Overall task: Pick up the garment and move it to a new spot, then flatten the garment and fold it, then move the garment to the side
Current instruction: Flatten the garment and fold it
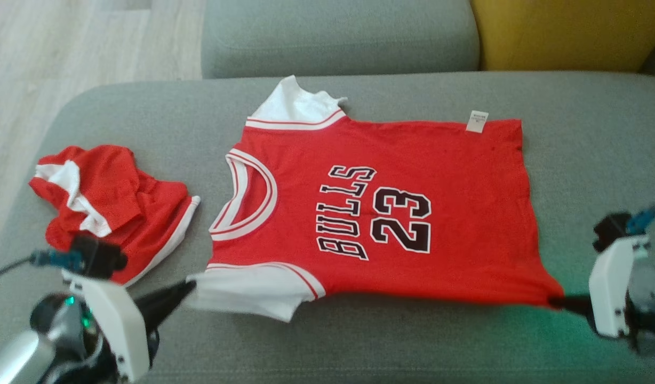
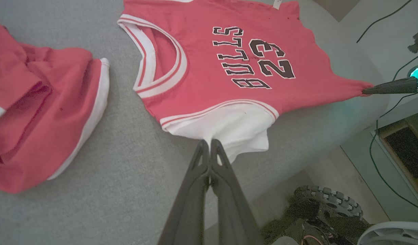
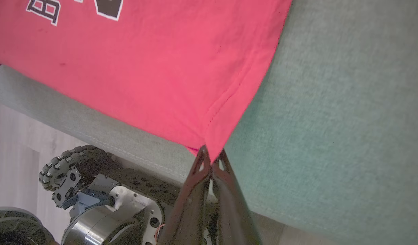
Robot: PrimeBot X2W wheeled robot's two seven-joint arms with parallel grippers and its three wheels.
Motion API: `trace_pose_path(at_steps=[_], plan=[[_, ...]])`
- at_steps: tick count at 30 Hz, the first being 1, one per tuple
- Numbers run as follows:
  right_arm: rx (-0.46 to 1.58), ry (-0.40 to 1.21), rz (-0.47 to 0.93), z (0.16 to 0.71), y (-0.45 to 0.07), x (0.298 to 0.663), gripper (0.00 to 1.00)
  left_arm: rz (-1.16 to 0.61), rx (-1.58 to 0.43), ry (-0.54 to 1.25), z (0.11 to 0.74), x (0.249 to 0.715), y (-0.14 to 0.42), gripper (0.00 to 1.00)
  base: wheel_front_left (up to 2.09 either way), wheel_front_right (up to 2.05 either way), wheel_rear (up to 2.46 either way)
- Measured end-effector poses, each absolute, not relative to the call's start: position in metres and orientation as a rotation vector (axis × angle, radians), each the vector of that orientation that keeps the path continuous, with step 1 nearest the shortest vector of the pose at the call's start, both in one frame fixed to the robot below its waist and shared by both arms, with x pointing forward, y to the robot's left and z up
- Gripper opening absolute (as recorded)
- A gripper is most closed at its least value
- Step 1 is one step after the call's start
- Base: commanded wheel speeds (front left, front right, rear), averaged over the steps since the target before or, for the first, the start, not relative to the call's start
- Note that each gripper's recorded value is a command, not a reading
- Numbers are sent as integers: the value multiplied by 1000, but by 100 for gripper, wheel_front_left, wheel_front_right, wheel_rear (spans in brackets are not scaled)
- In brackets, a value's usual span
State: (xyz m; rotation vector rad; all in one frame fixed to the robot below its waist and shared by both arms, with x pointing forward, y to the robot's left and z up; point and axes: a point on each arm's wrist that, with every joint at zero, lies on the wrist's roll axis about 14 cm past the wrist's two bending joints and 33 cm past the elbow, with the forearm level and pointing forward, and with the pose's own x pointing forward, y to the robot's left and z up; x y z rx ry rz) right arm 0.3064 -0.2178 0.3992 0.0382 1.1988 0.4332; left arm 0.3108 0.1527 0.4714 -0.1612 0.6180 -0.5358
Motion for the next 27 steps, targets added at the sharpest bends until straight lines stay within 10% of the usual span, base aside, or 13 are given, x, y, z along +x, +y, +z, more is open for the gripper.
trace_pose_path(at_steps=[27], plan=[[26, 1147, 363, 387, -211, 409, 0, -500, -79, 577, 462, 473, 121, 0, 0, 0, 0]])
